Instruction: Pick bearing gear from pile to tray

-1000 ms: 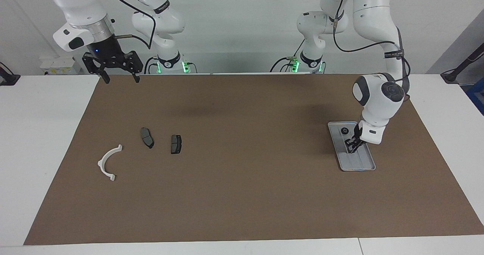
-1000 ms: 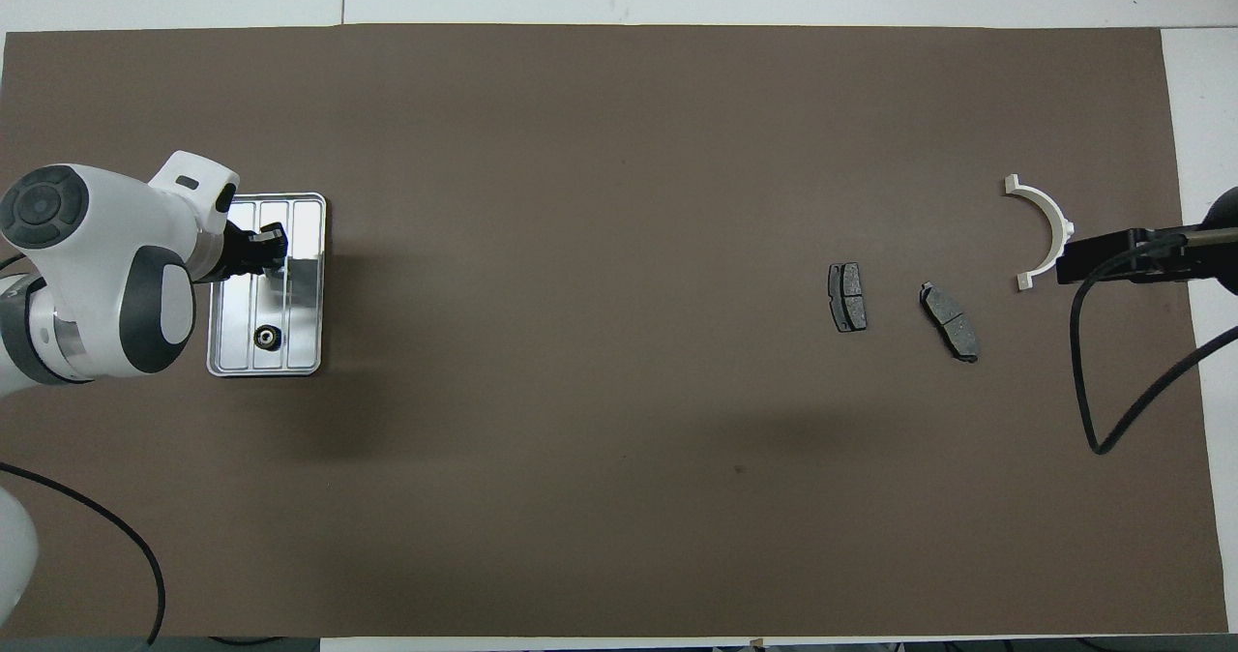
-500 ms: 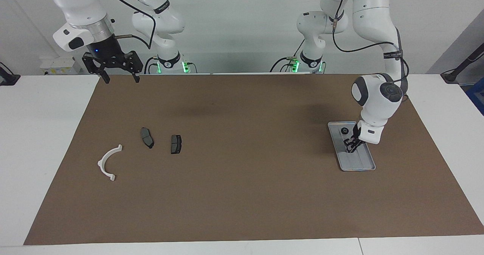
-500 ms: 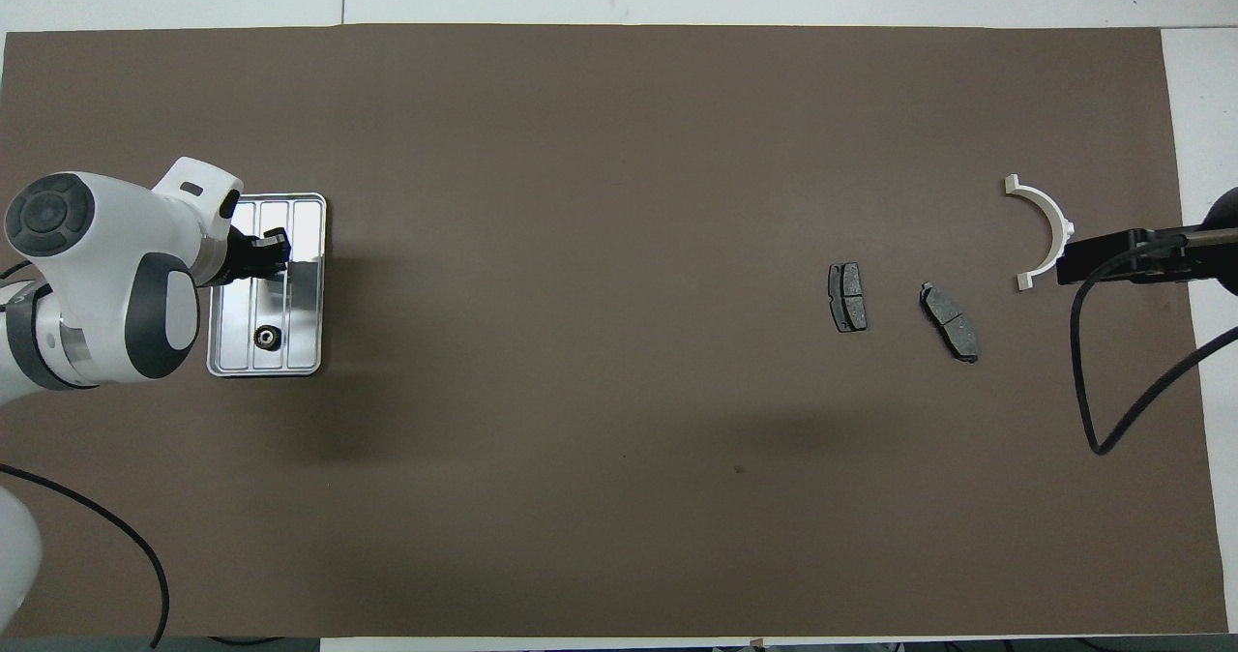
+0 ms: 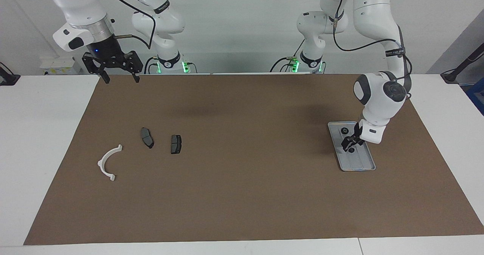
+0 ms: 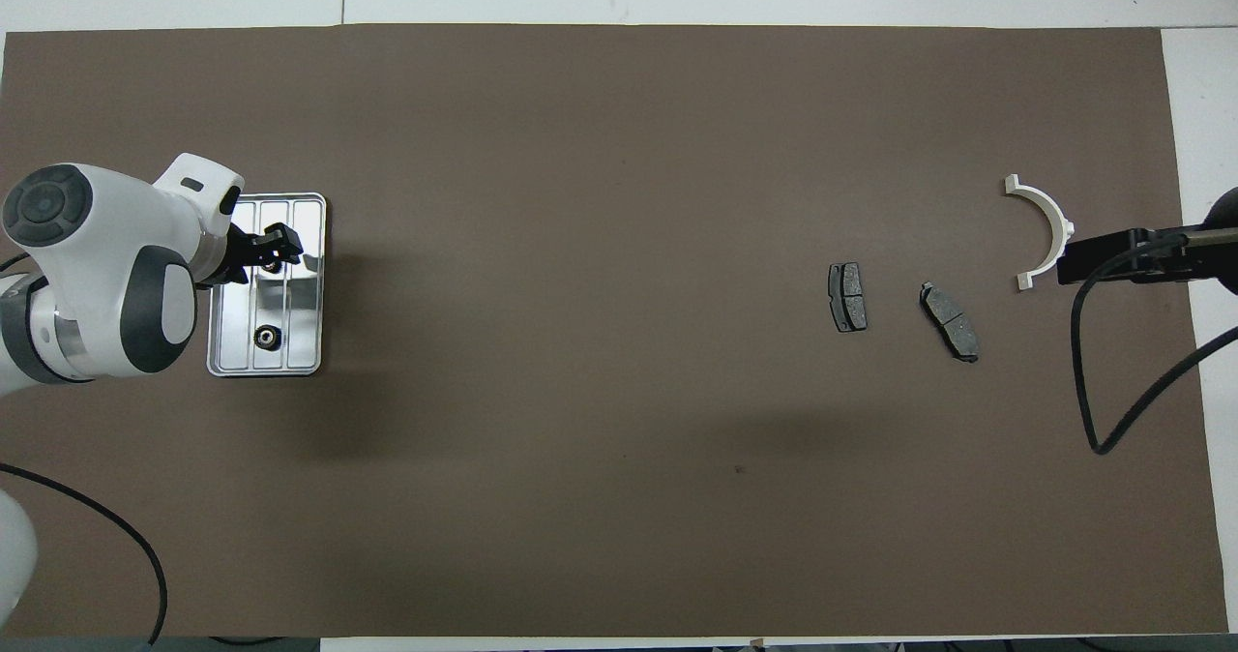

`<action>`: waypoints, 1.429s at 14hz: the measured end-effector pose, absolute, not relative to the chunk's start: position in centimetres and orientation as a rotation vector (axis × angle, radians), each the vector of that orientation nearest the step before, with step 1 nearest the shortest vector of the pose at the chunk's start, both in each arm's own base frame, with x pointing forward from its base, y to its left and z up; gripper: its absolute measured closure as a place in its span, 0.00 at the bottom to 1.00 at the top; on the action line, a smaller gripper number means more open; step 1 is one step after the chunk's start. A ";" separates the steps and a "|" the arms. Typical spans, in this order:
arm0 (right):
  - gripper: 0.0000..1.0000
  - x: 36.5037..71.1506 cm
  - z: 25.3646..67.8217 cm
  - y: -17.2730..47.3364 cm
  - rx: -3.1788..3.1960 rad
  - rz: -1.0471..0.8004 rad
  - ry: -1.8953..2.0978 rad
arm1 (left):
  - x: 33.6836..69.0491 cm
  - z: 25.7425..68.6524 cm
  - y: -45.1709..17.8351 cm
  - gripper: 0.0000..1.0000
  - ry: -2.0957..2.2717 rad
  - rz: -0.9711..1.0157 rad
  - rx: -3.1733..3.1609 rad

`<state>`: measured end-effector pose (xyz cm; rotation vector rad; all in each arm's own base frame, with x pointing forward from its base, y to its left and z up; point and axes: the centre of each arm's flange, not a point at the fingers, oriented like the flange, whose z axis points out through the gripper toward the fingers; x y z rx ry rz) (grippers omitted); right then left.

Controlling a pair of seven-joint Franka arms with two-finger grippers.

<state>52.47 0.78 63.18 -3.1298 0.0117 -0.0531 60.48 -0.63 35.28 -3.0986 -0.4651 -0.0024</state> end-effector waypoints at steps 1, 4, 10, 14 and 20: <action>0.00 52.5 63.2 0.8 -3.130 -0.053 0.010 | 60.1 38.2 -0.5 0.00 -0.466 0.029 -3.097; 0.00 52.5 63.2 0.9 -3.130 -0.053 0.008 | 56.7 46.7 0.1 0.00 -0.423 0.095 -3.104; 0.00 52.5 63.2 0.7 -3.129 -0.054 0.015 | 52.7 52.6 1.0 0.00 -0.407 0.097 -3.115; 0.00 52.5 63.2 0.7 -3.129 -0.054 0.015 | 53.3 52.7 0.3 0.00 -0.385 0.057 -3.119; 0.00 52.5 63.2 0.7 -3.129 -0.054 0.014 | 55.3 57.0 -0.1 0.00 -0.310 0.066 -3.125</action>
